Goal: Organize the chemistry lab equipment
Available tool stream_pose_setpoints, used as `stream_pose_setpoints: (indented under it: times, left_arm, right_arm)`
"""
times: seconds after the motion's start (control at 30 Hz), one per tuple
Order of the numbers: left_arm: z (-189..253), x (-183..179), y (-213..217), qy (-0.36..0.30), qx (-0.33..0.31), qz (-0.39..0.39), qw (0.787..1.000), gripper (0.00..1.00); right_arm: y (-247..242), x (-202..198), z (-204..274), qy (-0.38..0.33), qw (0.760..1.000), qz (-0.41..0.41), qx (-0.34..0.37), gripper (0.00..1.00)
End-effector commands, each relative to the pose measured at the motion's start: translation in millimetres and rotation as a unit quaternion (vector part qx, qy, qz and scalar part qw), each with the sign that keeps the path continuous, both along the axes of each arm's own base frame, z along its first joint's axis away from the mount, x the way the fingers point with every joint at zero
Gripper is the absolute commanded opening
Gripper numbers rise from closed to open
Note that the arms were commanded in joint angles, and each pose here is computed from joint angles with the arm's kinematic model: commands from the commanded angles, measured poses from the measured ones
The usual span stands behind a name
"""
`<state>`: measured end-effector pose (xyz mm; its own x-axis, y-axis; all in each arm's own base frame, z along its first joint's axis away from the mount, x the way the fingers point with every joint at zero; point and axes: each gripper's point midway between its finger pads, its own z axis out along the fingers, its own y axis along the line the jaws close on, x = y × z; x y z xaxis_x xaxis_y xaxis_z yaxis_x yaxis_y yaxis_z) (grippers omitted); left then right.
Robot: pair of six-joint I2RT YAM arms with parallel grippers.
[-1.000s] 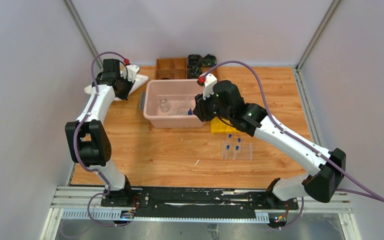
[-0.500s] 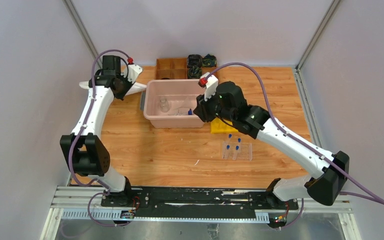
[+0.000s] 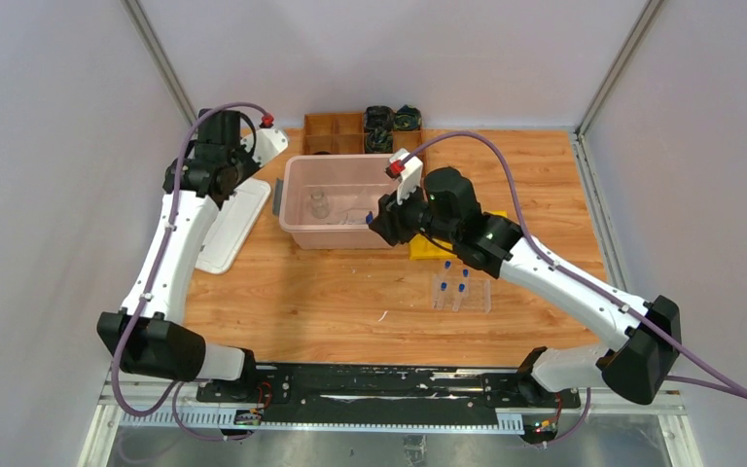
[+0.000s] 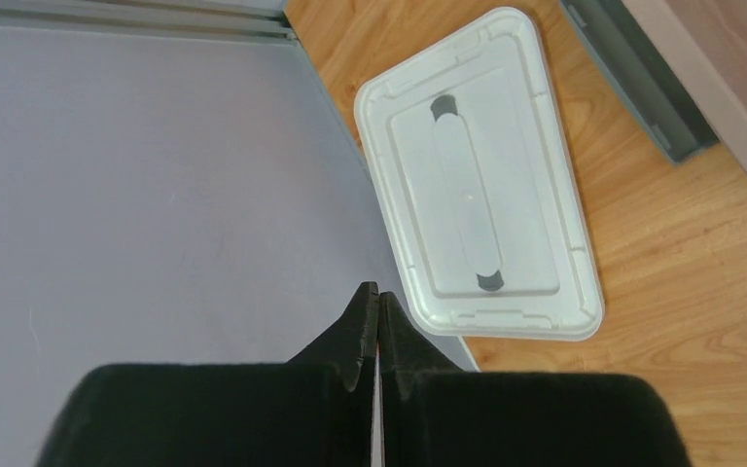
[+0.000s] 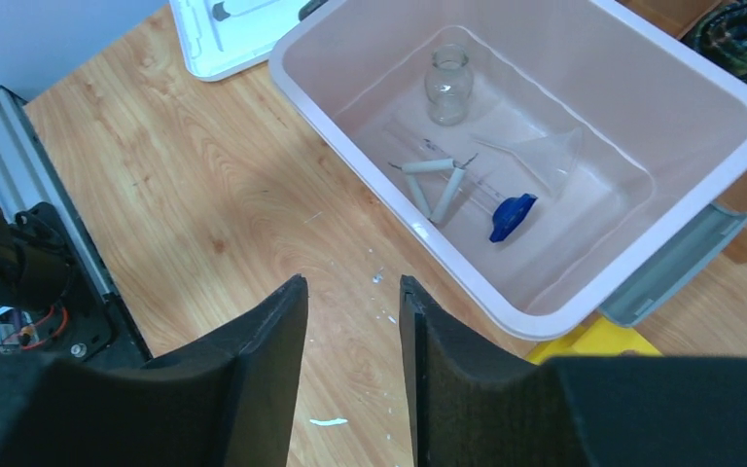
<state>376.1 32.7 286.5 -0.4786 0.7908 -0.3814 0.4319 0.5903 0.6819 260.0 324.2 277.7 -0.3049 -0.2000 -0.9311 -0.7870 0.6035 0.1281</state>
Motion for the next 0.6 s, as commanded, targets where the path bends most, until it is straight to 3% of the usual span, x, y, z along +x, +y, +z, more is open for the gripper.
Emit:
stream_pose_setpoints:
  times: [0.0, 0.07, 0.1, 0.17, 0.23, 0.4, 0.57]
  left_arm:
    - [12, -26, -5, 0.033, 0.023, -0.034, 0.999, 0.00]
    - [-1, -38, -9, 0.058, 0.000, -0.032, 0.998, 0.00]
    - [-14, -43, -12, 0.070, -0.013, -0.029, 0.997, 0.07]
    - [-41, -50, -17, 0.099, -0.041, -0.023, 0.994, 0.33]
    - [-64, -48, -18, 0.117, -0.081, 0.000, 0.990, 0.42]
    - [-102, -21, -2, 0.146, -0.198, 0.065, 0.967, 0.44]
    - [-144, 1, 4, 0.168, -0.222, 0.084, 0.957, 0.42]
  right_arm:
    - [9, 0, 16, -0.033, 0.998, 0.027, 0.035, 0.46]
    - [9, -1, 14, -0.035, 0.998, 0.029, 0.037, 0.49]
    - [8, -1, 14, -0.036, 0.998, 0.027, 0.041, 0.49]
    - [5, -4, 13, -0.035, 0.998, 0.024, 0.045, 0.50]
    - [2, -7, 12, -0.032, 0.998, 0.017, 0.048, 0.51]
    - [-3, -15, 16, -0.027, 0.998, 0.008, 0.049, 0.49]
    - [-2, -21, 17, -0.036, 0.998, 0.000, 0.047, 0.48]
